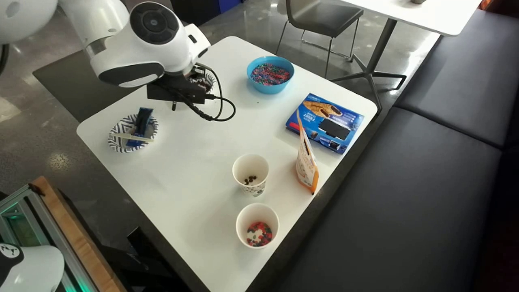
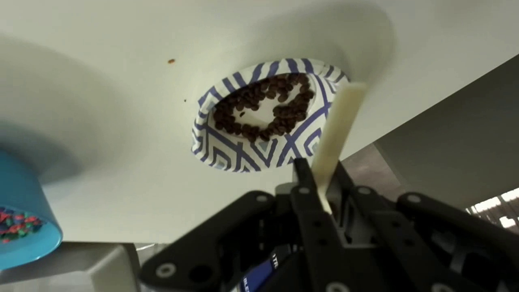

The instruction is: Move the blue and white bowl to the left, then use the spoon to place some of its contents into the cup

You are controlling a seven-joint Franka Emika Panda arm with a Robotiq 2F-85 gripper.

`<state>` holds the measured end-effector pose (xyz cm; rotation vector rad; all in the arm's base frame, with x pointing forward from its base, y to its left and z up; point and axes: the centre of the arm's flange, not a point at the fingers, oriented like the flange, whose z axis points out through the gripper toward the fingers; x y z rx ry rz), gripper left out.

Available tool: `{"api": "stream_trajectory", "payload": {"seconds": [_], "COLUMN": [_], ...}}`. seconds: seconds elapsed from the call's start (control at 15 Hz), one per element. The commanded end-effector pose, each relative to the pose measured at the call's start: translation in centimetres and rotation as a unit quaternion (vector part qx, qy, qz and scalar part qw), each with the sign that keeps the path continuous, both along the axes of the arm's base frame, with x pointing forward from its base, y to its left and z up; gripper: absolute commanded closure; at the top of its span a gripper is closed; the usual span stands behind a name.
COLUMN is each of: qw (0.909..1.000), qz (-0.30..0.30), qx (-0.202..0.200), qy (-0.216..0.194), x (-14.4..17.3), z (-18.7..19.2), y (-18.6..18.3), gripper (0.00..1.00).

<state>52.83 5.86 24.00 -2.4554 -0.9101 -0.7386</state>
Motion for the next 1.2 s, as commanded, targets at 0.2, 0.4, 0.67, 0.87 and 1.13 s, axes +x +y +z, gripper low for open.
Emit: {"api": "stream_trajectory", "payload": {"seconds": [0.2, 0.4, 0.67, 0.87, 1.13], "qw": [0.9918, 0.9793, 0.9530, 0.9286, 0.8872], "qz": [-0.107, -0.189, -0.299, -0.370, -0.461], "qx": [-0.022, -0.020, -0.009, -0.003, 0.012], "qy": [-0.067, -0.069, -0.050, -0.031, -0.004], "x": [-8.2, -10.5, -12.1, -11.6, -11.9], "z": [5.0, 5.8, 6.1, 6.6, 6.8], "y": [-2.8, -4.5, -7.0, -8.8, -11.1], "gripper": [0.96, 0.96, 0.96, 0.96, 0.96]}}
